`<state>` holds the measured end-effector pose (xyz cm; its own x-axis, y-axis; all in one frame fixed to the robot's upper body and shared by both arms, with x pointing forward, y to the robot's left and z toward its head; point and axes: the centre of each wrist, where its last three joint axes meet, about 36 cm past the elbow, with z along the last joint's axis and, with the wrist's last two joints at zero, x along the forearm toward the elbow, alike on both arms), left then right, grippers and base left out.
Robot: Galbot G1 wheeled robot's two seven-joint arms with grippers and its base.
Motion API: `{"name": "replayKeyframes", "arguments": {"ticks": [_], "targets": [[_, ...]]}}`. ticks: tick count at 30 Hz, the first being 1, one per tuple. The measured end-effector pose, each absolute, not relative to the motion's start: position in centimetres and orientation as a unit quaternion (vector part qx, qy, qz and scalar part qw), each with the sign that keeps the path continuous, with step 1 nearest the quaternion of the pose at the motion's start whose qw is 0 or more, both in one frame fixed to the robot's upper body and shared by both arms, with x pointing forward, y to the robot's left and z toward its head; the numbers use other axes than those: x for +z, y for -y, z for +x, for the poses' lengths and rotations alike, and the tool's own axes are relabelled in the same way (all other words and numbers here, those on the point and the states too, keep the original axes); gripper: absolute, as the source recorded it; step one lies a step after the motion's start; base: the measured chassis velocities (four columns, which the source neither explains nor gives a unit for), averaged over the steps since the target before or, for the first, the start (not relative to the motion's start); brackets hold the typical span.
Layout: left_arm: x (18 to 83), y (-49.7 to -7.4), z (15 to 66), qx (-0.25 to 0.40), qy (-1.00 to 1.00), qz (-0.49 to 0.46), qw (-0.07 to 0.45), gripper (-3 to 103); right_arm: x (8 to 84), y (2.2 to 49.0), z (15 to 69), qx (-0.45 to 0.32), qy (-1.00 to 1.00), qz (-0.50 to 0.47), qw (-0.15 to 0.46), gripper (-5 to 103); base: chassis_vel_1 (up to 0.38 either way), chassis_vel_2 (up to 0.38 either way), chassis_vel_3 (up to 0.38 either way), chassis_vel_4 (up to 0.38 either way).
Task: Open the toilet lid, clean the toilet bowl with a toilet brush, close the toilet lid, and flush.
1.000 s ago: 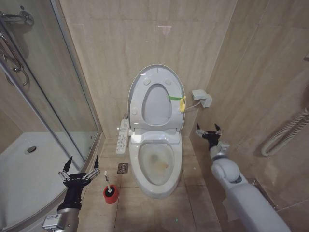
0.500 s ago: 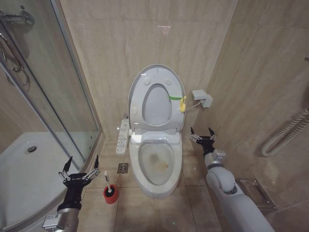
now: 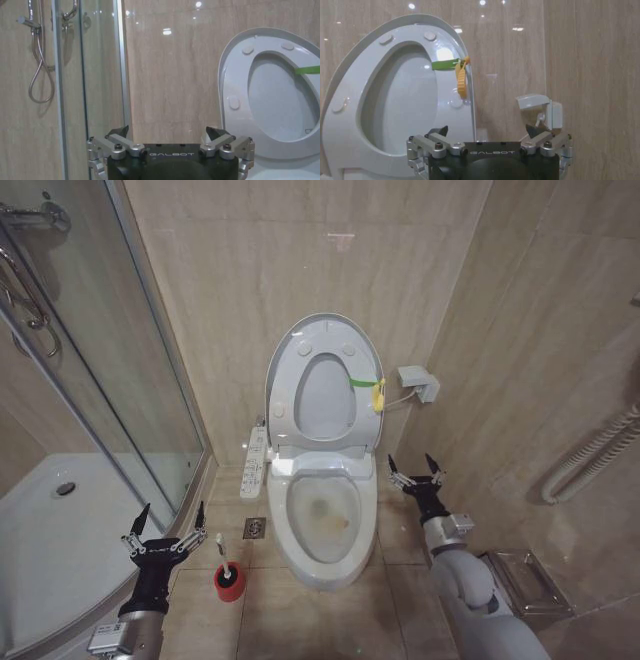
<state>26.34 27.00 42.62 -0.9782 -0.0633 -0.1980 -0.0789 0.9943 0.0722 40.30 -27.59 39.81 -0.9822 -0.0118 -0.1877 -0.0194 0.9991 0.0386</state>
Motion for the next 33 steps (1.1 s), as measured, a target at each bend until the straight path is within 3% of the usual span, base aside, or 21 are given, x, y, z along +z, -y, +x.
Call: {"name": "replayKeyframes", "arguments": {"ticks": [33], "targets": [[42.6,-27.0,26.3,0.040,-0.994,-0.036,0.098,100,40.0,25.3,35.0,0.043,-0.995,0.025,0.085,100,0.000,0.000,0.000,0.000]]}}
